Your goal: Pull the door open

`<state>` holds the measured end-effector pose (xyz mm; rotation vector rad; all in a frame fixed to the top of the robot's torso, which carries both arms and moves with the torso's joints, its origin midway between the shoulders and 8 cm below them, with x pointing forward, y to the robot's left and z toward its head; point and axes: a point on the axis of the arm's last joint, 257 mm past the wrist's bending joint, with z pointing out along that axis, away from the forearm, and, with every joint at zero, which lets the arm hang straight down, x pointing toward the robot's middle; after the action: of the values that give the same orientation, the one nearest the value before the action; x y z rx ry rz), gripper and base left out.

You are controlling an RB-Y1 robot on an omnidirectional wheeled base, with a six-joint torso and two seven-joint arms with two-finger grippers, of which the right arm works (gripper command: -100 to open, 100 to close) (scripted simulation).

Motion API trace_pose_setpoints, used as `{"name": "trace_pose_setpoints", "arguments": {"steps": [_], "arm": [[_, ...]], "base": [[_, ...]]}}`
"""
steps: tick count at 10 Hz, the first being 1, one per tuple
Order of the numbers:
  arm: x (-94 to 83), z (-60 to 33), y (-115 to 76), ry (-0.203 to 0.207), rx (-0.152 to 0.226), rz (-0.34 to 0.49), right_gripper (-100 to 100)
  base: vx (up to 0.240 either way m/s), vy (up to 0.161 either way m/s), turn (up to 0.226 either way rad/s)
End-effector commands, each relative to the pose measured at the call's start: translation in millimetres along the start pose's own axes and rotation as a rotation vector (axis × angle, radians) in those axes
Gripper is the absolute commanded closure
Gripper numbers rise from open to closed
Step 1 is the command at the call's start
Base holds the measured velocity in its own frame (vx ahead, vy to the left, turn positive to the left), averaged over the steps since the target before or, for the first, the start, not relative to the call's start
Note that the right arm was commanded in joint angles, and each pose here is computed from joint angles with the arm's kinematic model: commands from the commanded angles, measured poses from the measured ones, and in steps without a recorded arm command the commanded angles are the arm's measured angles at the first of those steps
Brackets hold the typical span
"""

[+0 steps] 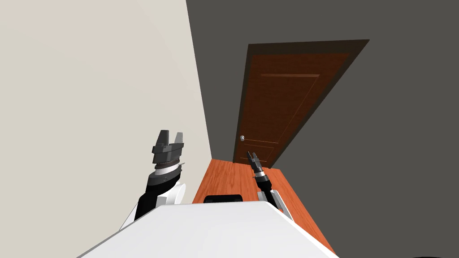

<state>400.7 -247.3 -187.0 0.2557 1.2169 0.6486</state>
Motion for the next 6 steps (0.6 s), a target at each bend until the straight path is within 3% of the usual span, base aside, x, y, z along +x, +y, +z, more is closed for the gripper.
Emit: {"name": "trace_pose_setpoints", "arguments": {"steps": [1,6], "arm": [[8.9,-4.2,-4.1,0.021,0.003,-0.044,-100],[35.7,-16.9,-17.6,0.081,0.011,-0.155,-100]], "base": [[0.133,0.028,-0.040],[0.121,0.016,-0.042]]}}
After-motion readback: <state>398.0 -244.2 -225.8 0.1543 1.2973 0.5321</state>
